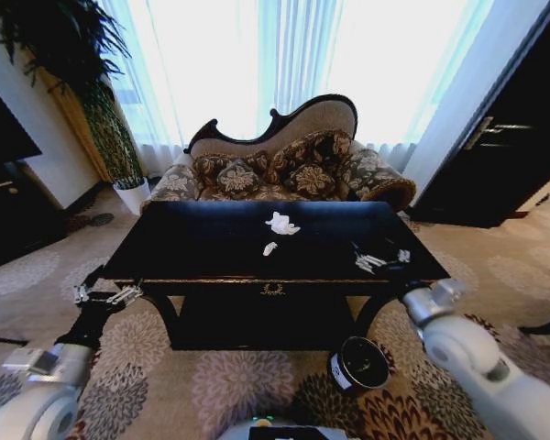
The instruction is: Move to the front of the table and place the trash on the table into the trash bin.
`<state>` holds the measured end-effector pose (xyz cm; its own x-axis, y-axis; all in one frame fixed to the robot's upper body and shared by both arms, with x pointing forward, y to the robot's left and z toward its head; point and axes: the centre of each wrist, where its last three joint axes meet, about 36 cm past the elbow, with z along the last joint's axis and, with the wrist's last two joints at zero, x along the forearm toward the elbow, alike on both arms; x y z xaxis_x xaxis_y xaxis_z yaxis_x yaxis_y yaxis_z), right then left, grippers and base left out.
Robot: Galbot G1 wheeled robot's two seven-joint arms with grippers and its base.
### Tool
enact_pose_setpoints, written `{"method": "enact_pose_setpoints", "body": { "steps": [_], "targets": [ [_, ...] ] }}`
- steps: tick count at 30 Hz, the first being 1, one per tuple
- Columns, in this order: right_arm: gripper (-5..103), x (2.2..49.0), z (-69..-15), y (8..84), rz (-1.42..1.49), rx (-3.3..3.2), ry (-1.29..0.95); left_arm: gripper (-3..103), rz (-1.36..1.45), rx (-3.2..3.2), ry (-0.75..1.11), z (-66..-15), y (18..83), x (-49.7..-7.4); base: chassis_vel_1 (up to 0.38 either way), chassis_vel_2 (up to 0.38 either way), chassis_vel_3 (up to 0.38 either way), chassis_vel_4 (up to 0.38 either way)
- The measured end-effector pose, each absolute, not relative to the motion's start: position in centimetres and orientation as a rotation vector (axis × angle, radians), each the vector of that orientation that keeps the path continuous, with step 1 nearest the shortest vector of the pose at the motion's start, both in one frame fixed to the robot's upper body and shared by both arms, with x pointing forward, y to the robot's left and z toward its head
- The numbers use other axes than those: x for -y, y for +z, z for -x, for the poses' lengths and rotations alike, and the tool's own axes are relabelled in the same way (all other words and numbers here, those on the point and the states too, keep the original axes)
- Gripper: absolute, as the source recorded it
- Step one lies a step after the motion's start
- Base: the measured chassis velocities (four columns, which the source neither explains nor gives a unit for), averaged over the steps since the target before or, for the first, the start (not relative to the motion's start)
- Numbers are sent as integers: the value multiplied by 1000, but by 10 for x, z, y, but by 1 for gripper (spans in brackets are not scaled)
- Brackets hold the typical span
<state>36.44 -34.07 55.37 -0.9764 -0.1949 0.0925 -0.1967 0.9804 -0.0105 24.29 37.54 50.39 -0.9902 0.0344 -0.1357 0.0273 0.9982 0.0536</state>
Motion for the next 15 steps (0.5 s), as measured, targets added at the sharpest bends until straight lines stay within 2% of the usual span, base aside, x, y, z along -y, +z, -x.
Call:
{"method": "enact_pose_setpoints", "body": {
  "steps": [9,15],
  "targets": [
    [100,340,-420,596,-295,2949,66,100,-46,-3003,78,-243,504,-375,0,0,0,0],
    [100,313,-459,613,-339,2903,67,100,-46,-3003,78,-243,504,-375,0,0,0,0]
  ]
}}
